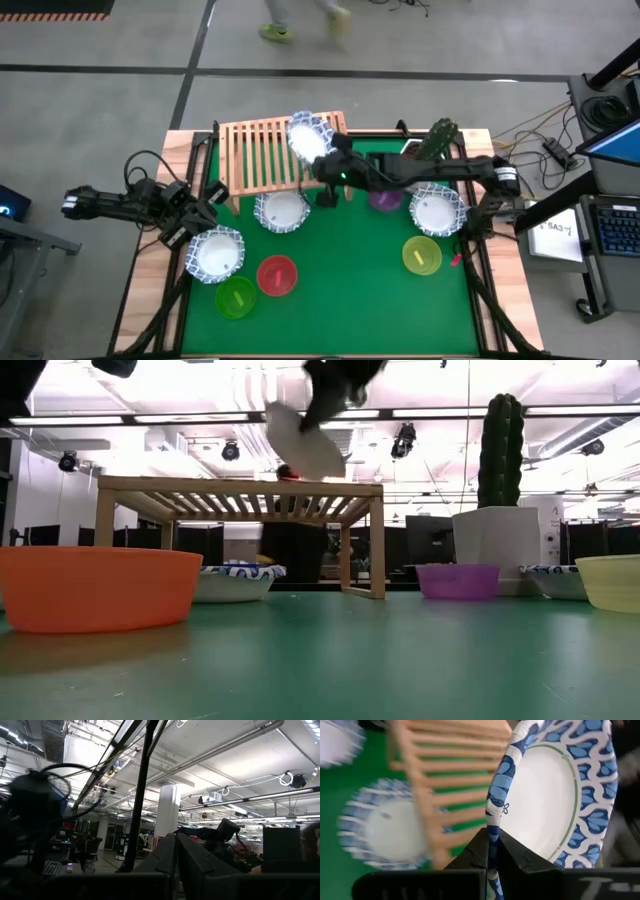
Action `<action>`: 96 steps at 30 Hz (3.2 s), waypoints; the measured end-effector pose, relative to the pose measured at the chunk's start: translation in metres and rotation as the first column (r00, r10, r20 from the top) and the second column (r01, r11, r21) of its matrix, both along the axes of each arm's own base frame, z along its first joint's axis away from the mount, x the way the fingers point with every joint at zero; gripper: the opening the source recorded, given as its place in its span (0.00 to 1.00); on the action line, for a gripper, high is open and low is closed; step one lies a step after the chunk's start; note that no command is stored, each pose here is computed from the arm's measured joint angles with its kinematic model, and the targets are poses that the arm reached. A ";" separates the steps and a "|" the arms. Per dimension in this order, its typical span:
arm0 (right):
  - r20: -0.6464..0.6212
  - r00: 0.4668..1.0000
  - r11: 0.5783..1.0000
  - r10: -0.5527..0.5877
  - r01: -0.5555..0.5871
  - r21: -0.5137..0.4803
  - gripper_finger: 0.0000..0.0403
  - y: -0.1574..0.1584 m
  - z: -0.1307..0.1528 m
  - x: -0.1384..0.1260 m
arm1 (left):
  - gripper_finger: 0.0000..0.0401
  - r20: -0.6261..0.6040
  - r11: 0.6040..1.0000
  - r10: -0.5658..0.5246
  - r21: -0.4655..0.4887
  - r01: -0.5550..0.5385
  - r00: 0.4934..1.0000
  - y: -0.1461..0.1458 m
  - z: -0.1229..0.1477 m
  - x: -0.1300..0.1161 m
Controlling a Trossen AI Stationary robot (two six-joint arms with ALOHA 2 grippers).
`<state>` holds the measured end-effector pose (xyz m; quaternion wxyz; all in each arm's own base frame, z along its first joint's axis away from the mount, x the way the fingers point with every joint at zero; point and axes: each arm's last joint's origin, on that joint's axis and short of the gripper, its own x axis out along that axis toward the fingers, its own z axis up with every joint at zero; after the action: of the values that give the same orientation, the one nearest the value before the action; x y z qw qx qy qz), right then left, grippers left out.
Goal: Place and stack bowls onto a shelf
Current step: Put the center white blue bowl on the shelf, then put the red bowl on the shelf
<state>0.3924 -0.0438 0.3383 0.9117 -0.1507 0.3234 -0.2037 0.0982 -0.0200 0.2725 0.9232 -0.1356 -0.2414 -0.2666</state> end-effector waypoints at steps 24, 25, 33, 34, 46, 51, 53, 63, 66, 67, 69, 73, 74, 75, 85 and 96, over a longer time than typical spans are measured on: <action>0.021 0.999 0.997 -0.037 0.036 0.067 0.33 0.004 -0.003 0.001 | 0.00 -0.011 1.000 -0.001 -0.001 0.001 1.000 0.000 -0.001 0.001; 0.022 0.999 0.997 -0.032 0.031 0.074 0.33 0.008 -0.002 0.000 | 0.00 -0.011 1.000 -0.002 -0.001 0.002 1.000 0.000 -0.001 0.001; -0.071 0.993 0.982 0.090 -0.076 0.171 0.33 0.066 -0.010 -0.021 | 0.00 -0.092 0.999 -0.022 -0.030 0.019 0.995 -0.001 -0.007 0.006; -0.078 0.990 0.982 0.116 -0.102 0.160 0.33 0.076 -0.015 -0.023 | 0.00 -0.111 0.999 -0.011 -0.040 0.007 0.994 -0.002 -0.009 0.008; 0.051 0.937 0.936 0.344 -0.347 0.061 0.33 0.129 -0.059 -0.078 | 0.00 -0.239 0.991 0.036 -0.120 -0.066 0.970 -0.020 0.014 0.046; 0.145 0.906 0.913 0.398 -0.406 0.032 0.32 0.118 -0.068 -0.113 | 0.00 -0.325 0.996 0.005 -0.088 -0.035 0.946 -0.035 0.031 0.074; 0.209 0.884 0.905 0.417 -0.425 -0.008 0.32 0.114 -0.068 -0.126 | 0.00 -0.394 0.997 0.005 -0.068 -0.035 0.919 -0.040 0.035 0.086; 0.445 0.790 0.902 0.422 -0.414 -0.120 0.28 0.096 -0.066 -0.178 | 0.00 -0.933 0.952 -0.012 -0.121 -0.281 0.360 -0.063 0.018 0.138; 0.452 0.788 0.903 0.419 -0.413 -0.118 0.27 0.093 -0.073 -0.188 | 0.00 -0.996 0.938 -0.019 -0.047 -0.345 0.084 -0.078 0.007 0.146; 0.450 0.786 0.902 0.424 -0.413 -0.128 0.27 0.092 -0.074 -0.190 | 0.00 -1.000 0.935 -0.018 -0.019 -0.355 0.007 -0.084 0.005 0.148; 0.457 0.778 0.899 0.431 -0.412 -0.147 0.26 0.091 -0.073 -0.194 | 0.00 -0.993 0.940 -0.017 0.024 -0.339 -0.119 -0.097 0.001 0.154; 0.493 0.757 0.900 0.429 -0.406 -0.160 0.24 0.089 -0.065 -0.200 | 0.00 -0.964 0.958 0.016 0.091 -0.273 -0.266 -0.127 -0.007 0.167; 0.496 0.755 0.900 0.429 -0.405 -0.162 0.24 0.089 -0.064 -0.201 | 0.00 -0.960 0.966 0.037 0.106 -0.238 -0.278 -0.135 -0.010 0.171; 0.497 0.754 0.900 0.429 -0.405 -0.162 0.23 0.089 -0.064 -0.202 | 0.00 -0.958 0.975 0.061 0.117 -0.188 -0.281 -0.144 -0.013 0.175; 0.498 0.721 0.868 0.481 -0.472 -0.154 0.20 0.091 -0.064 -0.202 | 0.14 -0.846 0.928 0.369 0.311 0.205 -0.384 -0.191 -0.039 0.196; 0.492 0.722 0.867 0.485 -0.472 -0.162 0.20 0.091 -0.064 -0.202 | 0.32 -0.707 0.757 0.647 0.552 0.349 -0.285 -0.195 -0.076 0.206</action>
<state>0.1900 0.0468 0.2746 0.9836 -0.1798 0.0137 0.0017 0.3038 -0.2146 0.1967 0.7407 0.0483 0.6693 0.0308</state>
